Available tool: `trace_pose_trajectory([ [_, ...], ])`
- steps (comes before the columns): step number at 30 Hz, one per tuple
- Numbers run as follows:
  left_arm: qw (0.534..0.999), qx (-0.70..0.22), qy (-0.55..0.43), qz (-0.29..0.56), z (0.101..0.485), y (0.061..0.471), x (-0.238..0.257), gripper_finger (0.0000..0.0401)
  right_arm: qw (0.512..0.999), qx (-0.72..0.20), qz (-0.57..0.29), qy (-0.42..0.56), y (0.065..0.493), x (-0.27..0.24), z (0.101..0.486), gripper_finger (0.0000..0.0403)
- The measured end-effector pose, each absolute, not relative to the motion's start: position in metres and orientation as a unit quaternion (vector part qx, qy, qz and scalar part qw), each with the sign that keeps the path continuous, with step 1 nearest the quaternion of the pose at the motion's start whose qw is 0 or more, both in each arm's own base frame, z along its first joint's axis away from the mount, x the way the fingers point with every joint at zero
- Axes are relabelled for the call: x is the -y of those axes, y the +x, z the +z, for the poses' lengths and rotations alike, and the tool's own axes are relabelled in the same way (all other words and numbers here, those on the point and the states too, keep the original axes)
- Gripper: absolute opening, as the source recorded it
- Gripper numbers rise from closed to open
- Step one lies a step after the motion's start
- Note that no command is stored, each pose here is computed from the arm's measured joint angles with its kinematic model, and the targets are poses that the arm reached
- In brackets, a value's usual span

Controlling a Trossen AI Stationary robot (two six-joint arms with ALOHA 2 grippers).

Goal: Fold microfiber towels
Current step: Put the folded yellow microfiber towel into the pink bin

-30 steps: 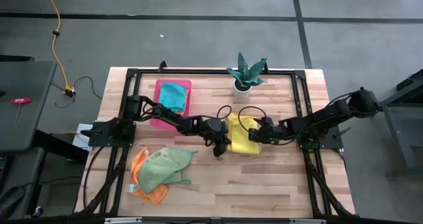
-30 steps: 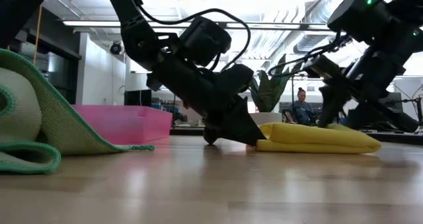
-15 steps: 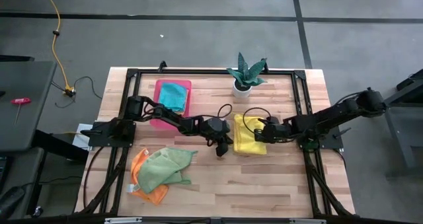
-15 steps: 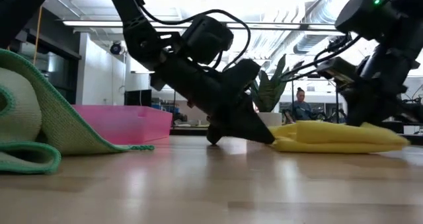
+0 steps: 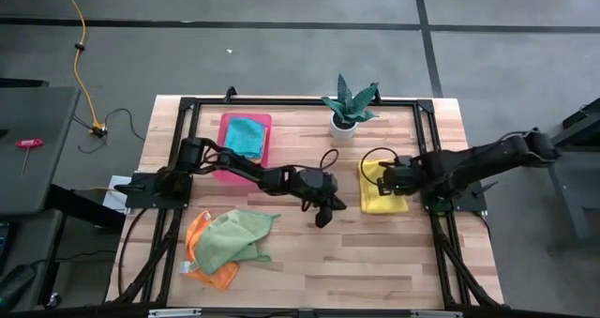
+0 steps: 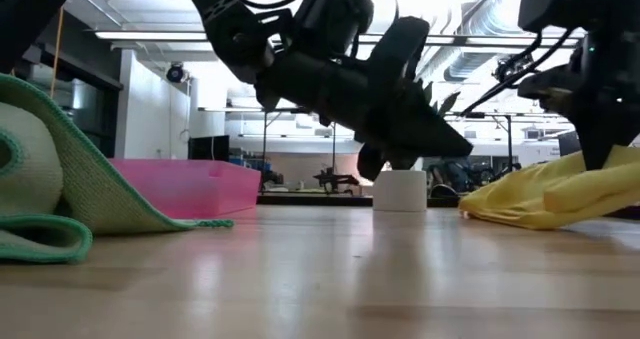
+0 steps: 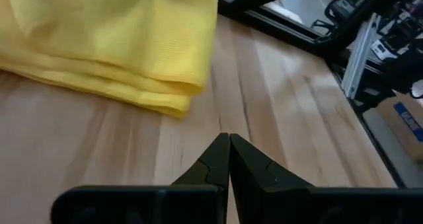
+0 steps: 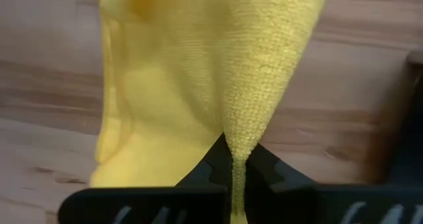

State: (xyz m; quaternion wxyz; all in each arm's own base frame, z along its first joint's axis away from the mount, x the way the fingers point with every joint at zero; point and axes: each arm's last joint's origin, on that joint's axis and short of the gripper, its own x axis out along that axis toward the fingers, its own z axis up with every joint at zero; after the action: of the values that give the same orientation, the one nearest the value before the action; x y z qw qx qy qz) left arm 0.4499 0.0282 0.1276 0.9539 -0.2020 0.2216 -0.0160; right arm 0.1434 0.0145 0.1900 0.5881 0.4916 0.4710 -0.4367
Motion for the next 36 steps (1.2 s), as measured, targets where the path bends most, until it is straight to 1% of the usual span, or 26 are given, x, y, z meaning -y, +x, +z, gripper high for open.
trace_pose_trajectory([
  [4,0.959,-0.216,-0.184,-0.011,0.13,0.451,-0.031,0.0,0.576,-0.499,-0.443,0.472,0.157,-0.015,0.187,0.0],
  [8,0.96,-0.216,-0.178,-0.009,0.13,0.451,-0.033,0.0,0.558,-0.535,-0.448,0.45,0.175,-0.015,0.175,0.0],
  [11,0.96,-0.215,-0.176,-0.01,0.13,0.451,-0.033,0.0,0.553,-0.55,-0.45,0.434,0.19,-0.014,0.172,0.0],
  [15,0.96,-0.216,-0.178,-0.012,0.13,0.451,-0.032,0.0,0.56,-0.553,-0.463,0.407,0.21,-0.013,0.175,0.0],
  [21,0.959,-0.221,-0.175,-0.016,0.13,0.45,-0.031,0.0,0.575,-0.562,-0.451,0.387,0.239,-0.015,0.178,0.0],
  [24,0.953,-0.241,-0.181,-0.032,0.127,0.449,-0.029,0.0,0.582,-0.56,-0.451,0.38,0.247,-0.015,0.179,0.0],
  [27,0.938,-0.285,-0.185,-0.066,0.13,0.441,-0.036,0.0,0.585,-0.558,-0.449,0.381,0.249,-0.015,0.179,0.0],
  [30,0.93,-0.324,-0.162,-0.066,0.139,0.428,-0.049,0.0,0.585,-0.558,-0.448,0.381,0.248,-0.015,0.176,0.0],
  [33,0.931,-0.335,-0.138,-0.051,0.151,0.41,-0.063,0.0,0.582,-0.566,-0.435,0.39,0.245,-0.016,0.168,0.0],
  [36,0.94,-0.312,-0.132,-0.035,0.169,0.391,-0.075,0.0,0.594,-0.562,-0.409,0.406,0.246,-0.017,0.159,0.0],
])
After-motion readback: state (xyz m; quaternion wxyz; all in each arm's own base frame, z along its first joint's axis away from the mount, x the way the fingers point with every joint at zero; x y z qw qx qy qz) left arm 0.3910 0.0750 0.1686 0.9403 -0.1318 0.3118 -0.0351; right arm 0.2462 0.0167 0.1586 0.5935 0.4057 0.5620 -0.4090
